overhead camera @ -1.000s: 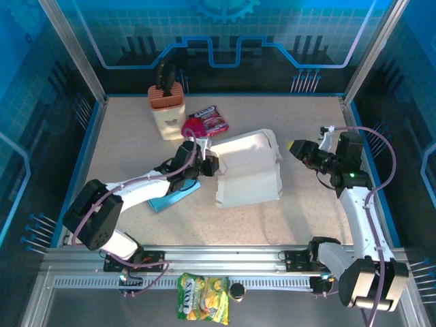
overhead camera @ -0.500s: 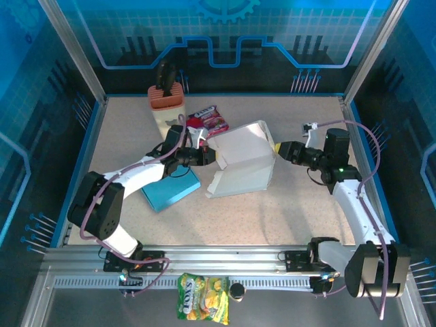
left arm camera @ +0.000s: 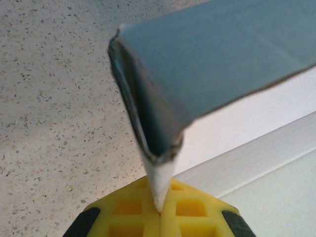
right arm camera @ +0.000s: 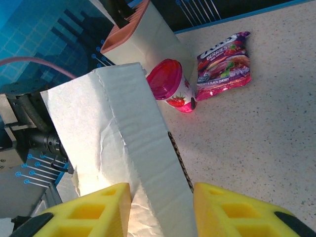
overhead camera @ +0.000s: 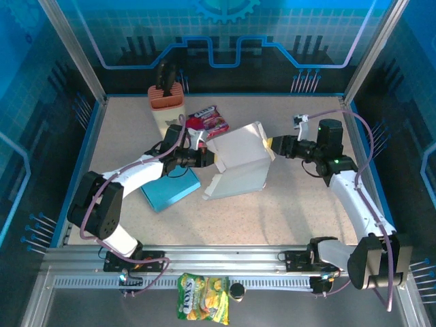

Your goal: Fold the paper box

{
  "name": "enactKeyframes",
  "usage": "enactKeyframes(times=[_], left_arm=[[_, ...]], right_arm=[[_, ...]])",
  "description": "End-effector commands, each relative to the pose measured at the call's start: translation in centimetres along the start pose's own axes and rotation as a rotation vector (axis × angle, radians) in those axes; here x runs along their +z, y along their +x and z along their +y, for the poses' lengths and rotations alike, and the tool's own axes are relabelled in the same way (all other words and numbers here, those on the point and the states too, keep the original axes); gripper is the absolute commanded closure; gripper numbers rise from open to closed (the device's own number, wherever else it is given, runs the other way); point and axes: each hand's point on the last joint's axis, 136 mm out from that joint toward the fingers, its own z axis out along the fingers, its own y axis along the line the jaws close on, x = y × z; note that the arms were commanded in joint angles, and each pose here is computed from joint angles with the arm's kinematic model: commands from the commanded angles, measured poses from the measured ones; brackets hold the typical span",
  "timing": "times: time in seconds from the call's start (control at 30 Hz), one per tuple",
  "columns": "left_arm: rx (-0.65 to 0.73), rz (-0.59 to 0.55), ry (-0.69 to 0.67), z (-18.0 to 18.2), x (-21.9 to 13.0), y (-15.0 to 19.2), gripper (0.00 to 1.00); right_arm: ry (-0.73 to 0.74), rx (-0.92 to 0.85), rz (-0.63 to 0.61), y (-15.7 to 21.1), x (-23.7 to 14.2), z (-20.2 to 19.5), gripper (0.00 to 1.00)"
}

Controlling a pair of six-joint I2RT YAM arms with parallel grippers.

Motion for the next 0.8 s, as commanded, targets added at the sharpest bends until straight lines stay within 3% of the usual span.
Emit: enactKeyframes(times=[0.0,0.37,0.77], left_arm=[[0.055,-0.001,0.051,-1.7,-0.7,-1.0,1.00],[0.079,0.002,0.041,-2.1,-1.4,-0.9,1.00],[0.081,0.008,0.035,-2.0,-1.5,-0.6,1.00]], right_arm=[[-0.011,-0.069,0.003,-0.6,0.4,1.0,0.59],[0.084,-0.158,0.039,-0.3,1.3,1.3,0.54],[0.020,-0.191,0.031,-0.4,1.1,3.1,0.46]])
